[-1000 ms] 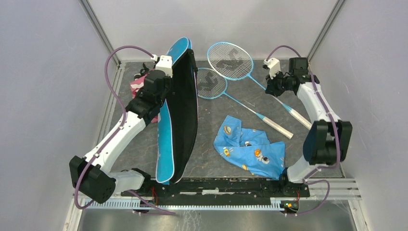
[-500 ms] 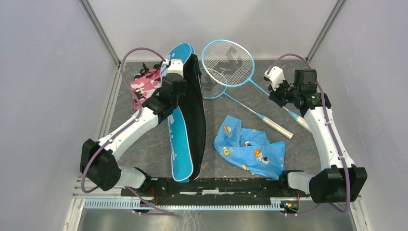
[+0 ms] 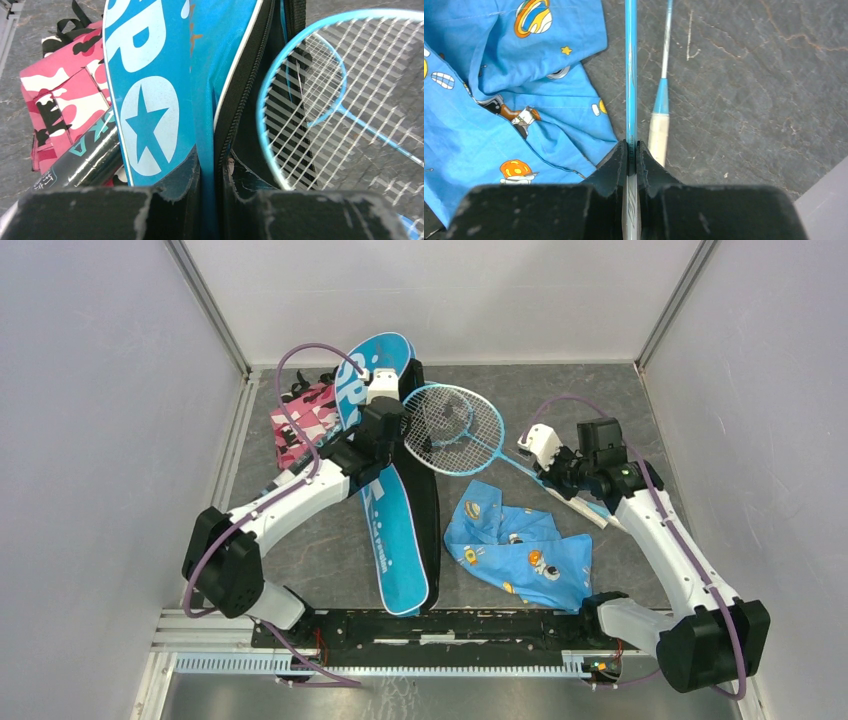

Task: Pack up the badminton gear
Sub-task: Place the racket in the racket bag.

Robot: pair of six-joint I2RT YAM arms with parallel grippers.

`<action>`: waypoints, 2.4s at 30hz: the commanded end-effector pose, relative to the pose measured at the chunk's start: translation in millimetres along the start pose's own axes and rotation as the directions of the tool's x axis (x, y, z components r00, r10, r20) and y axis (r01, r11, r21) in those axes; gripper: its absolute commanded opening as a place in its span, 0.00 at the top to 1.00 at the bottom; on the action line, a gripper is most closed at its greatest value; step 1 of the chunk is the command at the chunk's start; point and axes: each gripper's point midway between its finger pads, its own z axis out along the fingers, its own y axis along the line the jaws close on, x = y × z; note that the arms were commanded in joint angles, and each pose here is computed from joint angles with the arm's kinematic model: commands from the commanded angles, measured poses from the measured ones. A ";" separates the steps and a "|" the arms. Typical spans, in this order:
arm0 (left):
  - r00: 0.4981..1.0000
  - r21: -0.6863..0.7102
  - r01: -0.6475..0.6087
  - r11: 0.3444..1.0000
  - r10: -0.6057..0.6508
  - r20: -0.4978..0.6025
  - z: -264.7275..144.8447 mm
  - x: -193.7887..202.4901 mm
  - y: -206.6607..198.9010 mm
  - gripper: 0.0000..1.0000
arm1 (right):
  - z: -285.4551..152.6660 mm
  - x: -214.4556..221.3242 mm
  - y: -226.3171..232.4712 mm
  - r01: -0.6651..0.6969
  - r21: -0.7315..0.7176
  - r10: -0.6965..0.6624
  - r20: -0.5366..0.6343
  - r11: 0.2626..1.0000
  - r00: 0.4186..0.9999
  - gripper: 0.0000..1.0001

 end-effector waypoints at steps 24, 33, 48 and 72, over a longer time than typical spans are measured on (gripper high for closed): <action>0.994 0.257 0.108 0.960 -0.107 -0.021 -1.5 -9.5 -148.6 0.98 | 44.5 -60.0 -16.8 -0.196 0.093 0.179 0.168 0.976 0.969 1.00; 0.990 0.355 0.124 0.926 -0.092 -0.108 2.2 20.3 -177.9 0.98 | 84.7 -105.4 2.3 -0.322 -0.078 0.331 0.258 0.944 0.908 1.00; 0.973 0.494 0.164 0.854 -0.059 -0.221 -6.9 62.0 -203.8 0.98 | 126.2 -126.0 24.6 -0.502 -0.271 0.569 0.331 0.822 0.753 0.95; 0.988 0.539 0.060 0.840 0.026 -0.151 -10.5 86.8 -182.7 0.98 | 129.0 -36.7 110.9 -0.364 -0.492 0.446 0.054 0.791 0.894 0.42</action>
